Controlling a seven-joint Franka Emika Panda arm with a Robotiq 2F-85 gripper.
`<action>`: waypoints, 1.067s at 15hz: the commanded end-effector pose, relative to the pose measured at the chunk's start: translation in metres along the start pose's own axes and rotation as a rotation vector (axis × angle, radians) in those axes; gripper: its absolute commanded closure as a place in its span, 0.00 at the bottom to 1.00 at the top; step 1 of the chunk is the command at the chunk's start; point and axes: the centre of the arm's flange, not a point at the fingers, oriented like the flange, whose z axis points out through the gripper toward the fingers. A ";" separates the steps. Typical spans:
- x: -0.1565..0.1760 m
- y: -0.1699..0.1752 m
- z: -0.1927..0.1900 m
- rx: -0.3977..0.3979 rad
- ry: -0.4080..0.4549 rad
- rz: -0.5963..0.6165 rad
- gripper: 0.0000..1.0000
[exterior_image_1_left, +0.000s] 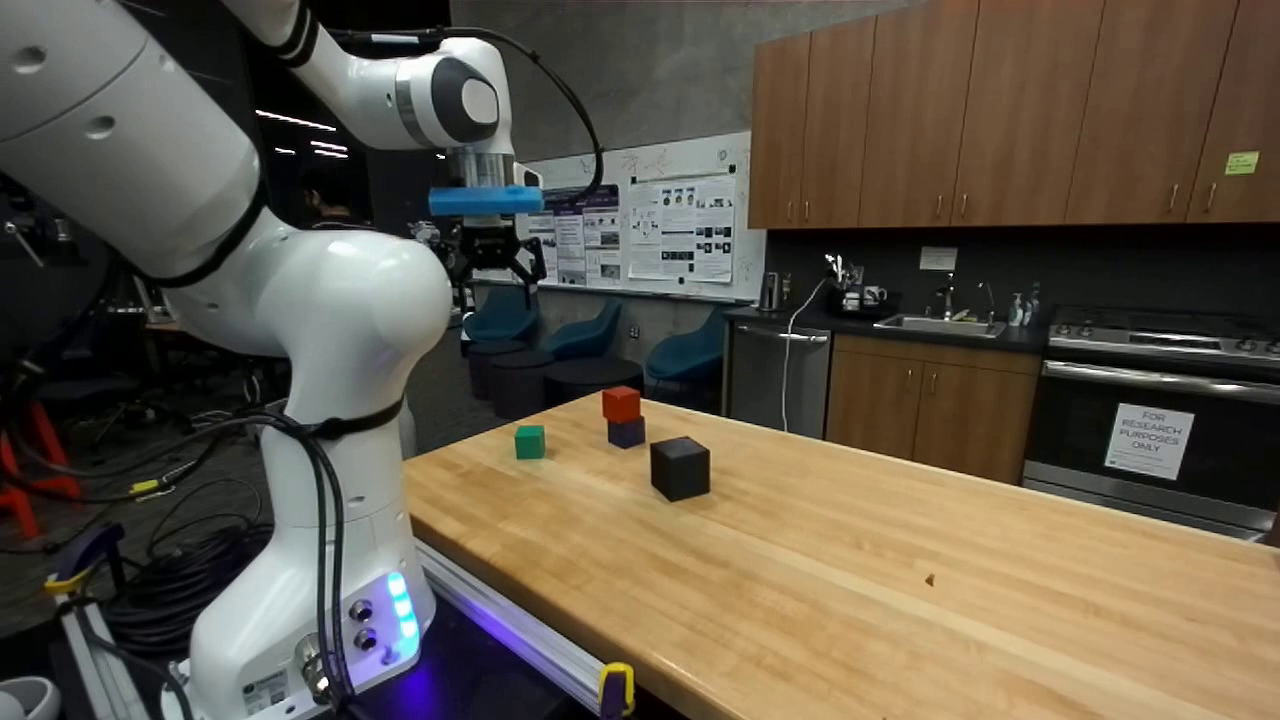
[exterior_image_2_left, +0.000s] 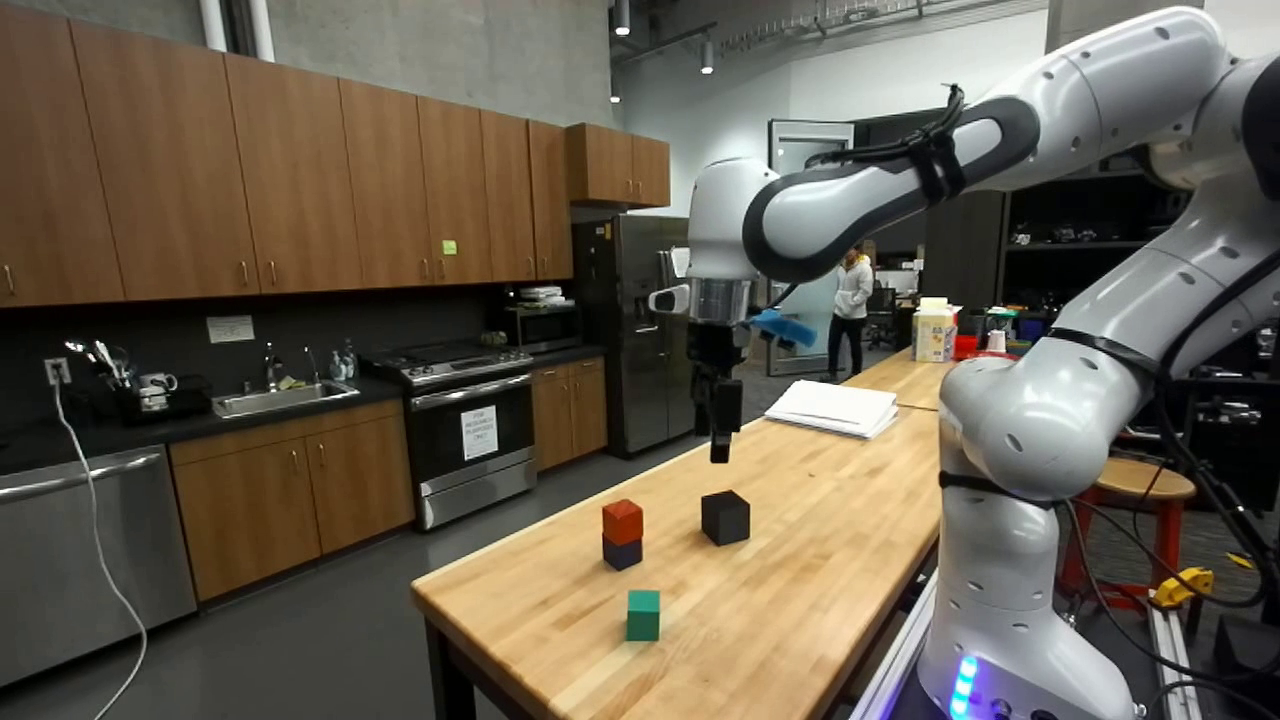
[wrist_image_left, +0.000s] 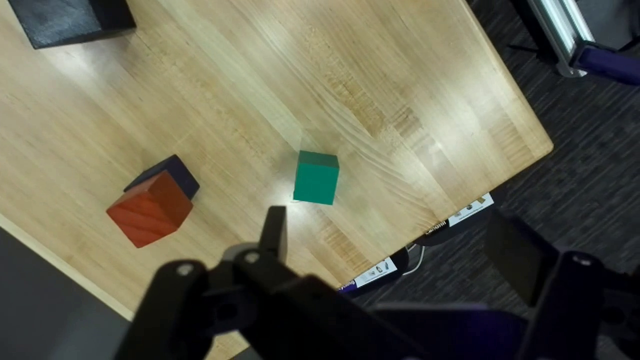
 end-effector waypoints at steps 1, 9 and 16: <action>0.017 -0.015 0.024 -0.001 -0.013 -0.032 0.00; 0.057 -0.028 0.071 -0.031 -0.007 -0.041 0.00; 0.075 -0.028 0.122 -0.034 -0.016 0.084 0.00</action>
